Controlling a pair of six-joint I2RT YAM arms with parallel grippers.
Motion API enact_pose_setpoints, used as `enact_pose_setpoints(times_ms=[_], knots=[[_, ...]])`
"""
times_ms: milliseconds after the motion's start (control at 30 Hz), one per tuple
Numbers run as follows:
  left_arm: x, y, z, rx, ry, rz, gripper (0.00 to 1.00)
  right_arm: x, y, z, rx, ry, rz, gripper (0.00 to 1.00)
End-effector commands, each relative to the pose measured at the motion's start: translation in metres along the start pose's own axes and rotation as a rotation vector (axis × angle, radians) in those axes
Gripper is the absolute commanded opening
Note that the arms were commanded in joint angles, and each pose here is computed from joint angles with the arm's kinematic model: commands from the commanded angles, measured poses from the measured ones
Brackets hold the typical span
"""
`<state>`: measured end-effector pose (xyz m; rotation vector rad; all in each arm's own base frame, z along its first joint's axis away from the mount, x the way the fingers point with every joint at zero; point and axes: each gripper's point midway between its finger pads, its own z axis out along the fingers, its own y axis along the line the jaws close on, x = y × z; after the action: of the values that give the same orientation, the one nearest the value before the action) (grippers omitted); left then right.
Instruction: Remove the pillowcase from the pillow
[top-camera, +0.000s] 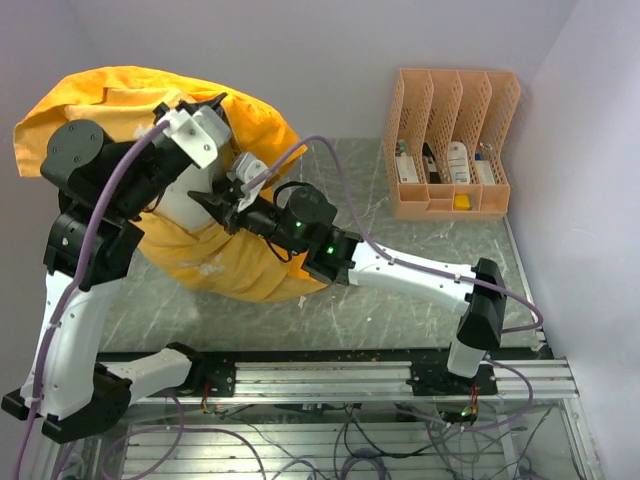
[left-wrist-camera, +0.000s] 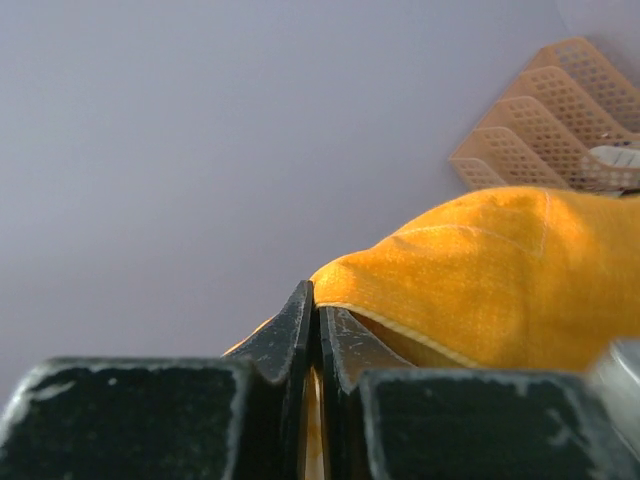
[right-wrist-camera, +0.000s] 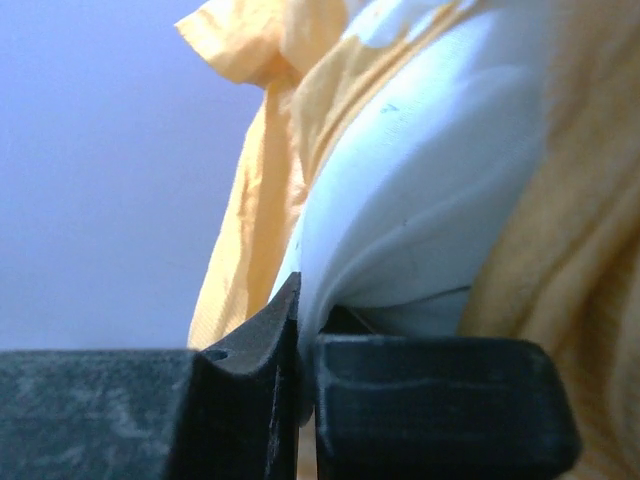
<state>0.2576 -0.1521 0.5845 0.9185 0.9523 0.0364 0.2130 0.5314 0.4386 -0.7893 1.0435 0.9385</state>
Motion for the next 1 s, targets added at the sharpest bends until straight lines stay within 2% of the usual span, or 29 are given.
enact_pose_setpoints(times_ms=[0,100,167,300,500,667,767,867,967], knots=[[-0.023,0.01,0.01,-0.012,-0.062,-0.139,0.11,0.028,0.064,-0.001,-0.189,0.098,-0.08,0.0],[-0.022,0.012,0.017,-0.011,-0.04,-0.215,0.14,0.037,0.106,-0.015,-0.317,0.156,-0.133,0.0],[-0.026,0.015,0.019,-0.013,-0.04,-0.256,0.18,0.046,0.117,-0.024,-0.368,0.197,-0.136,0.0],[-0.02,0.038,0.026,-0.133,-0.007,-0.308,0.14,0.057,0.122,-0.043,-0.402,0.235,-0.119,0.0],[0.04,0.076,0.022,-0.407,0.226,-0.178,0.07,0.056,0.103,-0.079,-0.332,0.249,-0.127,0.0],[0.068,0.085,0.018,-0.466,0.379,-0.105,0.07,0.04,0.078,-0.11,-0.232,0.217,-0.113,0.0],[0.073,0.085,0.015,-0.469,0.423,-0.124,0.07,0.02,0.06,-0.126,-0.175,0.158,-0.081,0.0],[0.069,0.086,0.012,-0.474,0.418,-0.157,0.07,0.007,0.037,-0.139,-0.115,0.119,-0.061,0.0],[0.056,0.059,0.018,-0.329,0.367,-0.277,0.07,0.004,0.011,-0.142,-0.018,0.111,-0.087,0.0]])
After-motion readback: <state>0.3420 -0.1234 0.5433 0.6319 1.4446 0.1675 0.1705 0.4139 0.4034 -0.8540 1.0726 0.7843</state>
